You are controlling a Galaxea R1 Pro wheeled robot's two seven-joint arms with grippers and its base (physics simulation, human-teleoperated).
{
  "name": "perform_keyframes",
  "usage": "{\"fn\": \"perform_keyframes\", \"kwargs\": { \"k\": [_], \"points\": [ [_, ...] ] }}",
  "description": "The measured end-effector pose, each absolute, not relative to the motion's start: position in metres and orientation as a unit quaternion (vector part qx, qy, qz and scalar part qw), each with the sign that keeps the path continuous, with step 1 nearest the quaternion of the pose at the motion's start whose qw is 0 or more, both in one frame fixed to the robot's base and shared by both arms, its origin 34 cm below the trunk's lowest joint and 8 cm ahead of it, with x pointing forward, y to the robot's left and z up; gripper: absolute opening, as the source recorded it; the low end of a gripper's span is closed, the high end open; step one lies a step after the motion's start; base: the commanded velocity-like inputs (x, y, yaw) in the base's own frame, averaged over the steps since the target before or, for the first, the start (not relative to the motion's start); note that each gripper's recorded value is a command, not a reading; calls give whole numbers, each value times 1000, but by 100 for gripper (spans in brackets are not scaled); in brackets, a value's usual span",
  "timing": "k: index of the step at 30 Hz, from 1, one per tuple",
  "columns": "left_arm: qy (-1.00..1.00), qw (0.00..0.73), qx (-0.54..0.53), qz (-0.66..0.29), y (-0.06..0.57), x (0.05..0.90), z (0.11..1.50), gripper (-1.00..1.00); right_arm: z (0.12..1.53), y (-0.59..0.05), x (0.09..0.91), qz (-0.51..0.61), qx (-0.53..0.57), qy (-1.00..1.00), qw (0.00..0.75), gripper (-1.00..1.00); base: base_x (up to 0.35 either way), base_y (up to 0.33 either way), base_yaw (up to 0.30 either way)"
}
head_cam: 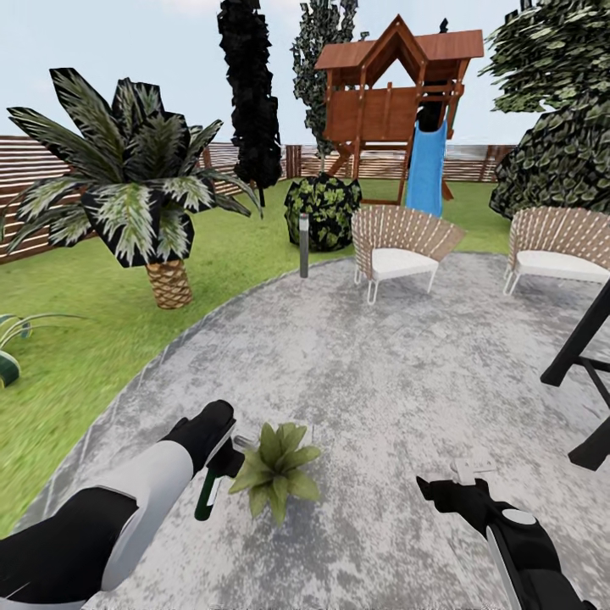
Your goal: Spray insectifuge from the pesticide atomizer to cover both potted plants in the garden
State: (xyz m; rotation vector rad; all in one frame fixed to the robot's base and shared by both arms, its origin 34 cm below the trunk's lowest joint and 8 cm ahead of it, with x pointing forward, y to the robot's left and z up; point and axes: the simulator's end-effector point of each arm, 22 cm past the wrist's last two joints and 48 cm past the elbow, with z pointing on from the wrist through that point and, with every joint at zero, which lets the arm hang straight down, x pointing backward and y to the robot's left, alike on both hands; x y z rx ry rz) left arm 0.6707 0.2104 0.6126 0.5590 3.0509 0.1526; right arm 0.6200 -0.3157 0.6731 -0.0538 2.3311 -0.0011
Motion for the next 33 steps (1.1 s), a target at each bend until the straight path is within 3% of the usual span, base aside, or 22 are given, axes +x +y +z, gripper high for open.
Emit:
{"fn": "perform_keyframes", "kwargs": {
  "k": [13, 21, 33],
  "points": [
    [982, 14, 182, 47, 209, 669, 609, -100, 670, -315, 619, 0, -21, 920, 391, 100, 225, 117, -54],
    [982, 14, 181, 46, 209, 668, 608, -100, 671, -315, 620, 0, -21, 920, 392, 100, 23, 15, -224],
    [983, -7, 181, 42, 209, 648, 589, -100, 666, -315, 618, 0, -21, 922, 387, 100, 0, 0, 46]
  ]
}}
